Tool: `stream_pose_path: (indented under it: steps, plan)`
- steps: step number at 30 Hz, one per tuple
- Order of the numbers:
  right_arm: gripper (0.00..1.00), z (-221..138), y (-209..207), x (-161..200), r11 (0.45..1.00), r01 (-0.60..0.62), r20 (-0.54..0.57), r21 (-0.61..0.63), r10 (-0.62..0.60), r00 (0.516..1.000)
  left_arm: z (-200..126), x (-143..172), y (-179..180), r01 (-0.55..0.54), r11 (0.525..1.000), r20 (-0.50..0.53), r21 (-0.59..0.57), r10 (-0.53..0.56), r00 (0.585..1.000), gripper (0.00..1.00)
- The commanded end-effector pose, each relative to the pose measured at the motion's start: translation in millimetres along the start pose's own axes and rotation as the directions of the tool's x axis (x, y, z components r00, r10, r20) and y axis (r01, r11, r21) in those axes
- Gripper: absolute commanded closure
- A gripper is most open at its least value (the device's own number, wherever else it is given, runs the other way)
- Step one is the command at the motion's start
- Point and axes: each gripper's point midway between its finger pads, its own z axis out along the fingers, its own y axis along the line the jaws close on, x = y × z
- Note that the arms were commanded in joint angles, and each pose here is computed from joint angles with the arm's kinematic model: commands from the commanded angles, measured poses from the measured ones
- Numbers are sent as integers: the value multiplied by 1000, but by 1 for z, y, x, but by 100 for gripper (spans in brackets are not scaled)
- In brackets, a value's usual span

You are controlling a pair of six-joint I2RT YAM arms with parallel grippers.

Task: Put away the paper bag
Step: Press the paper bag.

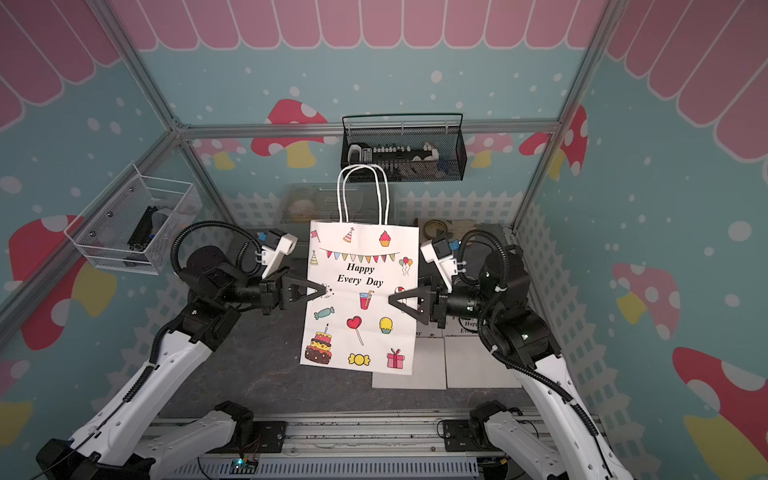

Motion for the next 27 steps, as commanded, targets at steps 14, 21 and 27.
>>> stream_pose_path:
  steps: [14, 21, 27]
  plan:
    - [100, -2, 13, -15, 1000, 10, 29, -30, -9, 1000, -2, -3, 4, 93, 995, -17, -27, -93, 996, 43]
    - [100, 2, 15, -25, 997, -22, 40, -79, 25, 999, -3, 2, 2, 94, 995, -20, -25, -94, 995, 37]
    - [100, 2, 23, -34, 995, -23, 49, -99, 28, 998, -2, 0, 2, 96, 995, -18, -25, -97, 995, 63]
